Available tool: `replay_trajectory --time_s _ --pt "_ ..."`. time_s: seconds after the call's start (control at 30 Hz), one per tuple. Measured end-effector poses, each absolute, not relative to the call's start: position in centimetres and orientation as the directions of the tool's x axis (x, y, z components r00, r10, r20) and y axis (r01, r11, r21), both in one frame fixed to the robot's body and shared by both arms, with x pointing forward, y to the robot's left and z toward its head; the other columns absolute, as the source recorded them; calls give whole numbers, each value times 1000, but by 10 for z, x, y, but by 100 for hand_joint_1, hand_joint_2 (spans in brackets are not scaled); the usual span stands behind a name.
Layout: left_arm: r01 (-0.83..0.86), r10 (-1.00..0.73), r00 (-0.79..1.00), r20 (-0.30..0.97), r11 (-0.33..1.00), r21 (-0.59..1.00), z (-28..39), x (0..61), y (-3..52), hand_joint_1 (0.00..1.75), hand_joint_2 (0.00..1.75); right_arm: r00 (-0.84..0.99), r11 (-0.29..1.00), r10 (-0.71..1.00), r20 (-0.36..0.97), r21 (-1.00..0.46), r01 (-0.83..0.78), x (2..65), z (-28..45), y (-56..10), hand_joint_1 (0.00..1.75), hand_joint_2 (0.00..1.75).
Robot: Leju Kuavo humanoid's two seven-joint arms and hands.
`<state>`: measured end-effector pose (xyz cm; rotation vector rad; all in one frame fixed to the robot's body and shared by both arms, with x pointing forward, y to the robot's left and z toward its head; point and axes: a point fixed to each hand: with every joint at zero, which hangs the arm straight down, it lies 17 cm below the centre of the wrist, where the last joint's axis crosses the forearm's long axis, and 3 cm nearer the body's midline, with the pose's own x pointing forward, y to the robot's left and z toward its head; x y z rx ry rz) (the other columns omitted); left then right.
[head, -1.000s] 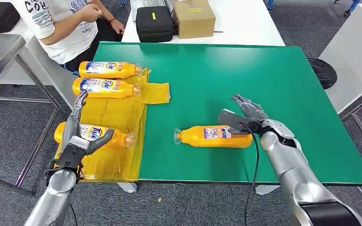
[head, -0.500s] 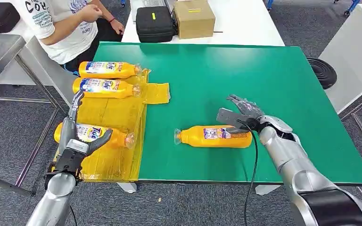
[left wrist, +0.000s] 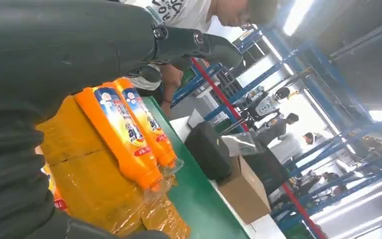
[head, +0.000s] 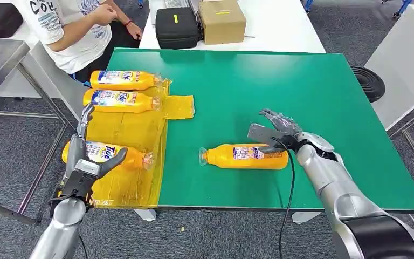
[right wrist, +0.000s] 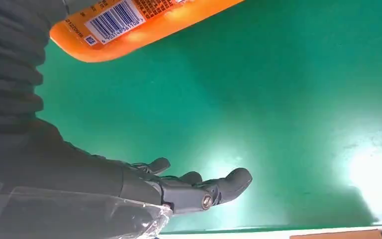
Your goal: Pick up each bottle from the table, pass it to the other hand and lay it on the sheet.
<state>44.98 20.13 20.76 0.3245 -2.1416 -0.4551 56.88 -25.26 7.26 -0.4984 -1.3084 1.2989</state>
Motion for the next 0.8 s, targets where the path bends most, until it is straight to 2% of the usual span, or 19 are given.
replay_trajectory --time_s 0.53,0.57,0.7,0.8 --pt "-62 -390 -564 728 899 433 208 450 201 0 175 -242 290 880 408 -867 -405 569 72 -252 0 175" --pt "-64 -390 -564 727 899 433 208 450 201 0 175 -252 303 870 423 -863 -405 568 74 -250 0 175" --pt "-85 -401 -557 727 899 430 206 444 205 0 175 -374 511 655 657 -749 -422 531 93 -212 0 175" --pt "-89 -401 -556 728 899 428 206 441 206 0 175 -395 532 621 677 -734 -422 512 97 -204 0 175"
